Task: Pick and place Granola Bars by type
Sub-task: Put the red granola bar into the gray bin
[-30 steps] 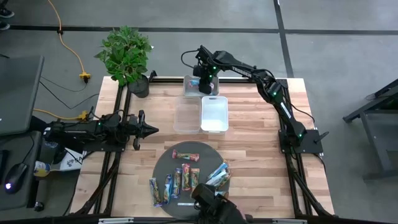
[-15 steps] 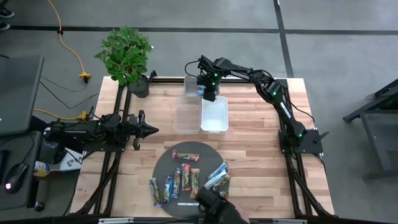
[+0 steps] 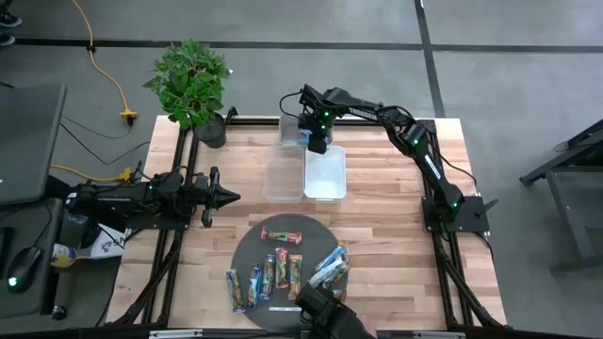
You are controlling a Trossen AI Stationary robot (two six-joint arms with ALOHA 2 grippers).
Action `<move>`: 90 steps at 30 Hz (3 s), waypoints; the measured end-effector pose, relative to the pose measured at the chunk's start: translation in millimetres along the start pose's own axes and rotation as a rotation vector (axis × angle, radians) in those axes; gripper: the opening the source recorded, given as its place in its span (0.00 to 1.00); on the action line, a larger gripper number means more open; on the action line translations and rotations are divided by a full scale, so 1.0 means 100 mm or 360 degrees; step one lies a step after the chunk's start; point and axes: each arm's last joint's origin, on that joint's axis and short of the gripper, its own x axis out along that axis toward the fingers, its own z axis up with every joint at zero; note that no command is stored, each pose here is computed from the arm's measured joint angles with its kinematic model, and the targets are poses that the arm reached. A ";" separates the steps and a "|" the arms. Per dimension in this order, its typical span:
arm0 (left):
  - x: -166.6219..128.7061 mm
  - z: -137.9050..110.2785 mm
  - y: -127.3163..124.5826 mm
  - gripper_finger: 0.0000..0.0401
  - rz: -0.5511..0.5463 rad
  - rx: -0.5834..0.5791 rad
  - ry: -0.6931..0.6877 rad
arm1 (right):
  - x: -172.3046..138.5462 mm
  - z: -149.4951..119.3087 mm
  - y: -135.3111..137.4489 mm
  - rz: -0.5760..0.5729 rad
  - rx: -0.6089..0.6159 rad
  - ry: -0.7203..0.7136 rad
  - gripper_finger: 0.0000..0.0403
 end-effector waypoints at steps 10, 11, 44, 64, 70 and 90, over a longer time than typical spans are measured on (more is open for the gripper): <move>0.00 0.00 0.00 0.00 0.0000 0.0000 0.0001 | -0.07 0.08 0.06 -0.0028 -0.0024 -0.0012 0.42; 0.00 0.00 0.00 0.00 0.0000 0.0000 0.0001 | -0.11 0.11 0.07 -0.0042 -0.0035 -0.0026 0.44; 0.00 0.00 0.00 0.00 0.0001 0.0000 0.0000 | -1.72 0.60 1.92 -0.0183 -0.0392 -0.0586 0.47; 0.00 0.00 0.00 0.00 0.0000 0.0000 0.0000 | -1.67 0.47 3.38 0.0030 -0.0097 -0.0595 0.47; 0.00 0.00 0.00 0.00 0.0001 0.0000 0.0001 | -1.45 0.33 3.79 0.0054 -0.0058 -0.0513 0.47; 0.00 0.00 0.00 0.00 0.0000 0.0000 0.0001 | 0.10 -0.28 4.06 -0.0094 -0.0100 -0.0435 0.47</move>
